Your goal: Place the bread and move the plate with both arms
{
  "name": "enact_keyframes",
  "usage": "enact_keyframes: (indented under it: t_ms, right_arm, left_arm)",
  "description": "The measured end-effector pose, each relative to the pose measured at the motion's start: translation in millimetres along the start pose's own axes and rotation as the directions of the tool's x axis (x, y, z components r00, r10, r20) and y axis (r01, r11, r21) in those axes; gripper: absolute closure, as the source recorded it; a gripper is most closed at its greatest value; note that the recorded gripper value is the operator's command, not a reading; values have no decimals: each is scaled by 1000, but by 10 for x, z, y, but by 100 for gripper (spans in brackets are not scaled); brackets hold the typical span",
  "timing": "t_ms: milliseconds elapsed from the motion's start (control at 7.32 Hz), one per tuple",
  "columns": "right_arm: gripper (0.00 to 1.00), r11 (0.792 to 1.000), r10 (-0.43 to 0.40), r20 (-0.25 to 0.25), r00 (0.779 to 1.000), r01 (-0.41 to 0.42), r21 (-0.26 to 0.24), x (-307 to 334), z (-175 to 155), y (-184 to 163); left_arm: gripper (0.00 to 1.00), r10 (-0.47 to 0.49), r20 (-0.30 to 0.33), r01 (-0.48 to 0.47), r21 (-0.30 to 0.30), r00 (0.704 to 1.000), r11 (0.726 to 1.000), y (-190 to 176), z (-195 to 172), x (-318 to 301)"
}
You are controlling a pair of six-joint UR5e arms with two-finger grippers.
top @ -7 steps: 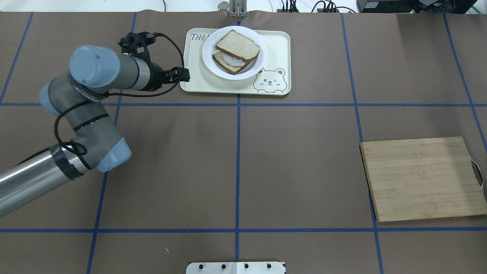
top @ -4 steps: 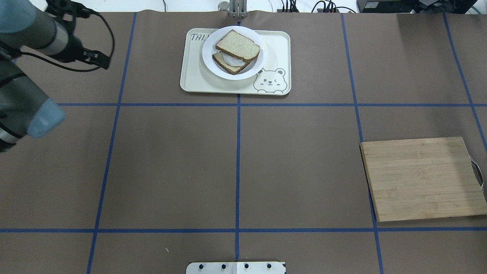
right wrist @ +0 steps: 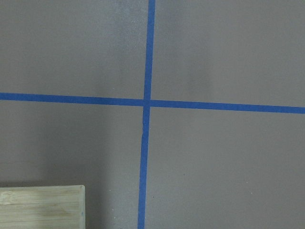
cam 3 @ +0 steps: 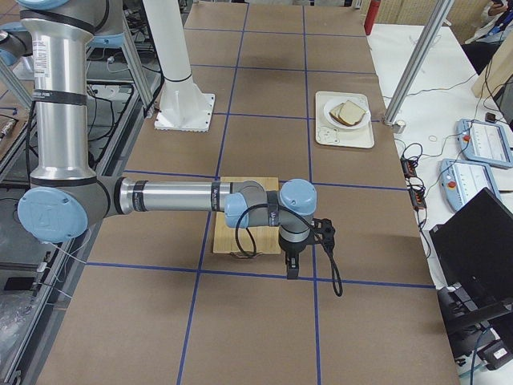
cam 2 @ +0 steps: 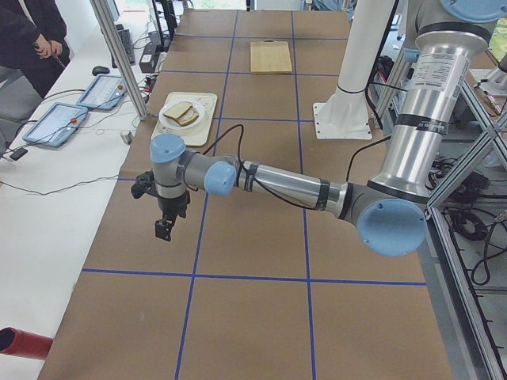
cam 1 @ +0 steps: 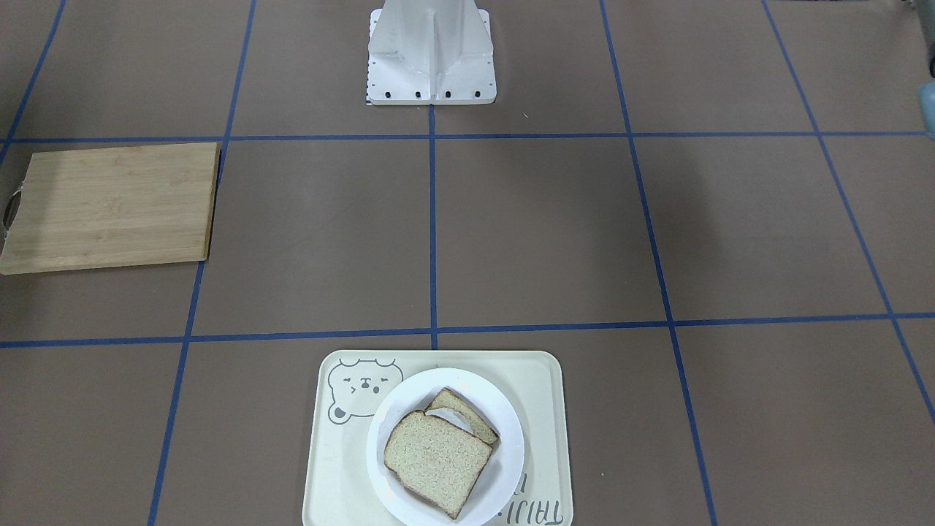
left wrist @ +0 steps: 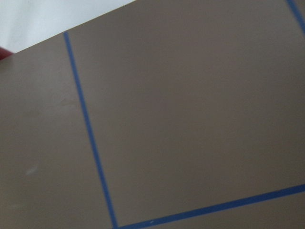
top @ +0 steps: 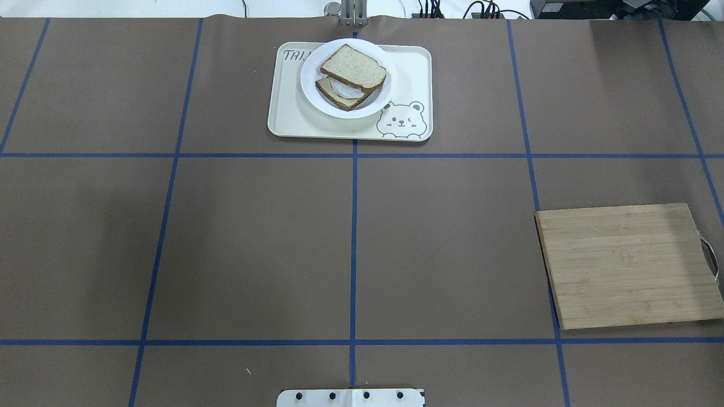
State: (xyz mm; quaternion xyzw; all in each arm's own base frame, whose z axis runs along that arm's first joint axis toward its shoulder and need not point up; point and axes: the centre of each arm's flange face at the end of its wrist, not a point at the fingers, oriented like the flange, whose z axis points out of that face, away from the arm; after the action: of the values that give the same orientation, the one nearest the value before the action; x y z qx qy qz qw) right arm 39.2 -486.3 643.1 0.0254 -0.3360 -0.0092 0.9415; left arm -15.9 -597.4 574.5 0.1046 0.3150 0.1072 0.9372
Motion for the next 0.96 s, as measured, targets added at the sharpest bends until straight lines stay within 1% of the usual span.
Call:
enact_keyframes:
  t_ms: [137, 273, 410, 683, 957]
  right_arm:
    - [0, 1000, 0, 0, 1000, 0, 0, -1, -1, 2]
    - [0, 1000, 0, 0, 1000, 0, 0, -2, -2, 1]
    - [0, 1000, -1, 0, 1000, 1, 1, -3, -4, 1]
    - [0, 1000, -3, 1, 1000, 3, 3, -11, -13, -2]
    - [0, 1000, -2, 0, 1000, 2, 3, -11, -13, -2]
  left_arm:
    - [2, -25, -31, 24, -33, 999, 999, 393, 147, -403]
    - [2, -52, -43, 49, -53, 998, 997, 724, 267, -626]
    - [2, -74, -48, 71, -59, 996, 996, 1001, 333, -757]
    - [2, -99, -58, 95, -72, 993, 993, 1295, 419, -844]
    - [2, -89, -58, 86, -67, 994, 994, 1375, 441, -842]
